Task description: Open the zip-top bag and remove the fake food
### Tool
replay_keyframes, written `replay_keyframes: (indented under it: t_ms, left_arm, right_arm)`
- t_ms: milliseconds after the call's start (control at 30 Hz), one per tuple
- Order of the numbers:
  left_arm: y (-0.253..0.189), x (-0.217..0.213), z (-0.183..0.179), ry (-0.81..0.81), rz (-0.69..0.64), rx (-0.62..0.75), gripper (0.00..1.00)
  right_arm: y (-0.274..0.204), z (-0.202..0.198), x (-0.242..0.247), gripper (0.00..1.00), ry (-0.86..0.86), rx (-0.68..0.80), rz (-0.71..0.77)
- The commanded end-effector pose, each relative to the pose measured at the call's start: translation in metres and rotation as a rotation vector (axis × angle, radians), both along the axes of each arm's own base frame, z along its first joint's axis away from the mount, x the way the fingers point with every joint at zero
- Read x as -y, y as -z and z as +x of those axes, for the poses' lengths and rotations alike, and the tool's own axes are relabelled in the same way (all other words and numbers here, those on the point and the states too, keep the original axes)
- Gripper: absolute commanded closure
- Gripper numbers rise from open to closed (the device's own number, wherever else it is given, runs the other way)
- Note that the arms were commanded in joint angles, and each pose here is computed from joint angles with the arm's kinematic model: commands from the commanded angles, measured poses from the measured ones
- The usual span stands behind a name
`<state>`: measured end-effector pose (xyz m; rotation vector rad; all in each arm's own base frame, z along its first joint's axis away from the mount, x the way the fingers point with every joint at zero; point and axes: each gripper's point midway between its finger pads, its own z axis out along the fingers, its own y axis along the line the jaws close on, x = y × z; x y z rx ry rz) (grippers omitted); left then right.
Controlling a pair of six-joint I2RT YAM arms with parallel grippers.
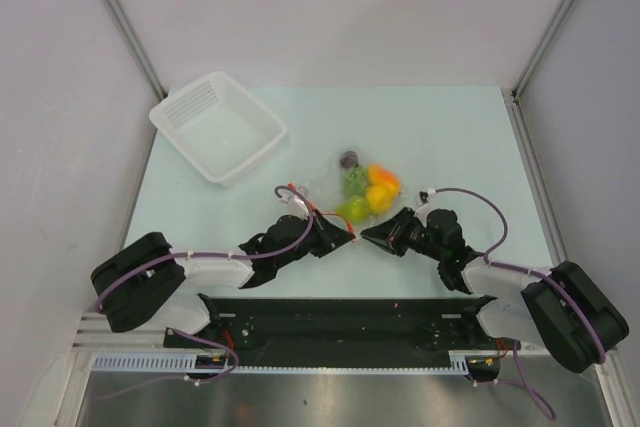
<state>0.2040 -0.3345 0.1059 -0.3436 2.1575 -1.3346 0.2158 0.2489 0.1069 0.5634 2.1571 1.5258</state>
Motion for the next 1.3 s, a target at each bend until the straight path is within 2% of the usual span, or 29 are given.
replay_keyframes:
  t_ms: [0, 433, 633, 733, 767, 933, 1000, 1033, 1133, 1267]
  left_arm:
    - [-0.004, -0.004, 0.004, -0.024, 0.016, 0.045, 1.0]
    - [0.004, 0.014, -0.016, 0.019, 0.022, 0.031, 0.97]
    - [0.015, 0.016, -0.027, 0.024, 0.041, 0.013, 0.88]
    - [0.019, 0.012, -0.03, 0.014, 0.032, -0.001, 0.77]
    - [0.022, 0.01, -0.03, 0.012, 0.042, -0.007, 0.69]
    - [0.024, 0.007, -0.031, 0.005, 0.05, -0.018, 0.6]
    - [0.022, 0.004, -0.031, -0.002, 0.057, -0.011, 0.53]
    - [0.025, 0.001, -0.031, -0.005, 0.075, -0.014, 0.52]
    - [0.027, -0.004, -0.03, -0.022, 0.081, -0.015, 0.48]
    - [0.029, 0.0, -0.032, -0.009, 0.075, -0.021, 0.5]
  right_arm:
    - [-0.001, 0.0, 0.0, 0.74, -0.003, 0.02, 0.011]
    - [0.002, -0.004, -0.003, 0.64, 0.038, -0.05, 0.079]
    - [0.005, -0.009, -0.008, 0.64, 0.045, -0.105, 0.12]
    - [0.014, -0.012, -0.006, 0.63, 0.058, -0.121, 0.094]
    - [0.017, -0.012, -0.005, 0.63, 0.06, -0.116, 0.077]
    - [0.031, -0.016, -0.001, 0.63, 0.06, -0.12, 0.022]
    - [0.037, -0.021, 0.003, 0.61, 0.061, -0.114, 0.008]
    - [0.036, -0.021, 0.002, 0.56, 0.056, -0.104, 0.003]
    - [0.038, -0.018, 0.003, 0.52, 0.056, -0.082, -0.036]
    - [0.037, -0.017, -0.004, 0.55, 0.045, -0.072, -0.02]
